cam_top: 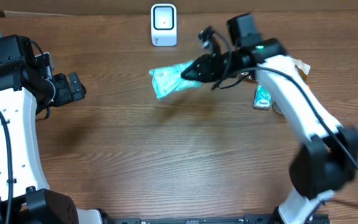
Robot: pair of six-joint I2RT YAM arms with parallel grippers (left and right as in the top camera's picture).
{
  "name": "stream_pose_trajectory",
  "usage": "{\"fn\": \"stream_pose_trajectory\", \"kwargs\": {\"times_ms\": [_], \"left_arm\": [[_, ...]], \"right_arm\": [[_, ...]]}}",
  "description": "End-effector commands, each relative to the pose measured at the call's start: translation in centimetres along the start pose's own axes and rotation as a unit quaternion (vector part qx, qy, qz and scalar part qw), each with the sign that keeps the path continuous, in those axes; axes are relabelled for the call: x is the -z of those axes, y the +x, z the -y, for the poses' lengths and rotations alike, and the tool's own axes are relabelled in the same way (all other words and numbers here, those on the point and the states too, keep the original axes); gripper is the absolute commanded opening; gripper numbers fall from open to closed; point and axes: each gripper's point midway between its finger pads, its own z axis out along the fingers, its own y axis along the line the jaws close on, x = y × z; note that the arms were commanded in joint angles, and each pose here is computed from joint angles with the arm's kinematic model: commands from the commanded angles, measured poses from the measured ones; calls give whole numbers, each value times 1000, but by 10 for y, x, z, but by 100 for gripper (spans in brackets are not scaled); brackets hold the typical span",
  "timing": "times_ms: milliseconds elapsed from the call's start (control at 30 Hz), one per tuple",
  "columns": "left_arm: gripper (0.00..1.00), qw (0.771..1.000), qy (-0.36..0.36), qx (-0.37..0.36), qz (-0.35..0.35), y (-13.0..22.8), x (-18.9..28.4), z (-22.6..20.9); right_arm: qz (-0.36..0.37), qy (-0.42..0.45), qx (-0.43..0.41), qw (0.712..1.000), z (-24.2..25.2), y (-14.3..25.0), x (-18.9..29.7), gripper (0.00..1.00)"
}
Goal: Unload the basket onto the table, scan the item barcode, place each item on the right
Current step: 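Lift the green wipes pack up toward the scanner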
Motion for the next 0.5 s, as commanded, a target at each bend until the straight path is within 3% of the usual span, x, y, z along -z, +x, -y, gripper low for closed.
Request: {"fn": "stream_pose_trajectory", "kwargs": {"times_ms": [0,333,467], "left_arm": [[99,1000,3,-6,6,-1,4,3],[100,1000,3,-6,6,-1,4,3],[100,1000,3,-6,6,-1,4,3]], "right_arm": [[23,19,21,999,-22,-6,23,4],[30,21,29,999,-36,-3,36,4],[47,89,2,995,-16,-9,35,4]]}}
